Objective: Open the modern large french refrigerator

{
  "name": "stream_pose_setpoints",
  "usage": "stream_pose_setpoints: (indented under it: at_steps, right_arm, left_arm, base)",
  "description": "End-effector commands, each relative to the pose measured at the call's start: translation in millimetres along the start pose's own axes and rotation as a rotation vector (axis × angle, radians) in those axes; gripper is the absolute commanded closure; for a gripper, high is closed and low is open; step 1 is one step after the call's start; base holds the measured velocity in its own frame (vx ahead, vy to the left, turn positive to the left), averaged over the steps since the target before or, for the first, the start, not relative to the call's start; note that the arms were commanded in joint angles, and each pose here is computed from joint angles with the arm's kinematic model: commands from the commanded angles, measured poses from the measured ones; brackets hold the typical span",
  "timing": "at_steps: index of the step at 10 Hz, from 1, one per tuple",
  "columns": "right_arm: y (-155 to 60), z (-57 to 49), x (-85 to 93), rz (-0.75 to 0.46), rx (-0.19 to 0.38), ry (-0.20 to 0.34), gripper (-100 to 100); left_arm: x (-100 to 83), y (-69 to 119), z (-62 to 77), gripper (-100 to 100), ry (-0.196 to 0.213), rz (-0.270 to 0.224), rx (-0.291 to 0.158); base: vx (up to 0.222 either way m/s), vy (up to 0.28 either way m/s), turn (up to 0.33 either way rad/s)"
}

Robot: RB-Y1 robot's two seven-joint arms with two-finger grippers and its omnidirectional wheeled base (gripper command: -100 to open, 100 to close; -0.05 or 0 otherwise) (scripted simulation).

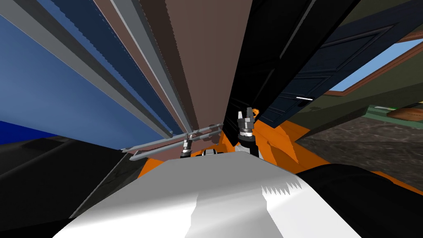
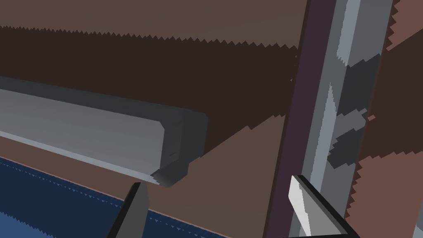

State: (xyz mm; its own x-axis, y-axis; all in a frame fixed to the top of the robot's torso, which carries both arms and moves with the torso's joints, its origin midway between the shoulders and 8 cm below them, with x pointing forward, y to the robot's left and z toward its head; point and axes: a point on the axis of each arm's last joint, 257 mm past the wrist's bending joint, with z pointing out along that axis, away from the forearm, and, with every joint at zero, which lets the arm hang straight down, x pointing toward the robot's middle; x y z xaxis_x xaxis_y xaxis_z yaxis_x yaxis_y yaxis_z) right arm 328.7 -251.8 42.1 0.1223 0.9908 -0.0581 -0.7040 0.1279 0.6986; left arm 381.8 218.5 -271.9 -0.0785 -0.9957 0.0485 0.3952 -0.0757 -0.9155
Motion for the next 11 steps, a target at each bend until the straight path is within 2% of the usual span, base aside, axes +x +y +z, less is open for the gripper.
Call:
stream_pose_setpoints:
  at_steps: [1,2,3,6,7,8,9,10,11]
  right_arm:
    - [0,0.1,0.0,0.0,0.0,0.0,0]
    - [0,0.1,0.0,0.0,0.0,0.0,0]
    - [0,0.1,0.0,0.0,0.0,0.0,0]
    - [0,0.1,0.0,0.0,0.0,0.0,0]
    - [0,0.0,0.0,0.0,0.0,0.0,0]
    - [0,0.0,0.0,0.0,0.0,0.0,0]
    - [0,0.0,0.0,0.0,0.0,0.0,0]
    - [0,0.0,0.0,0.0,0.0,0.0,0]
    - [0,0.0,0.0,0.0,0.0,0.0,0]
  left_arm:
    - [-8.3,5.6,19.5,-100,-0.036,0.023,0.006]
    - [-12.5,8.9,27.4,-100,-0.055,0.033,0.005]
    - [-12.0,8.1,29.2,-100,-0.054,0.033,0.008]
    - [-22.1,16.7,54.4,-100,-0.109,0.058,0.005]
    - [-21.0,14.9,58.0,-100,-0.107,0.057,0.012]
    - [-23.3,16.9,67.4,-100,-0.124,0.063,0.012]
    - [-23.3,16.9,67.4,-100,-0.124,0.063,0.012]
    - [-25.2,18.8,76.9,-100,-0.141,0.068,0.012]
    - [-25.2,18.8,76.9,-100,-0.141,0.068,0.012]
  base:
    - [-0.108,0.047,-0.177]
    - [-0.115,0.067,-0.238]
    - [-0.077,0.056,-0.076]
    - [-0.101,0.042,-0.148]
    - [-0.073,0.054,-0.086]
    - [-0.072,0.05,-0.108]
    - [-0.054,0.031,-0.066]
    - [-0.059,0.021,-0.102]
    - [-0.047,0.021,-0.069]
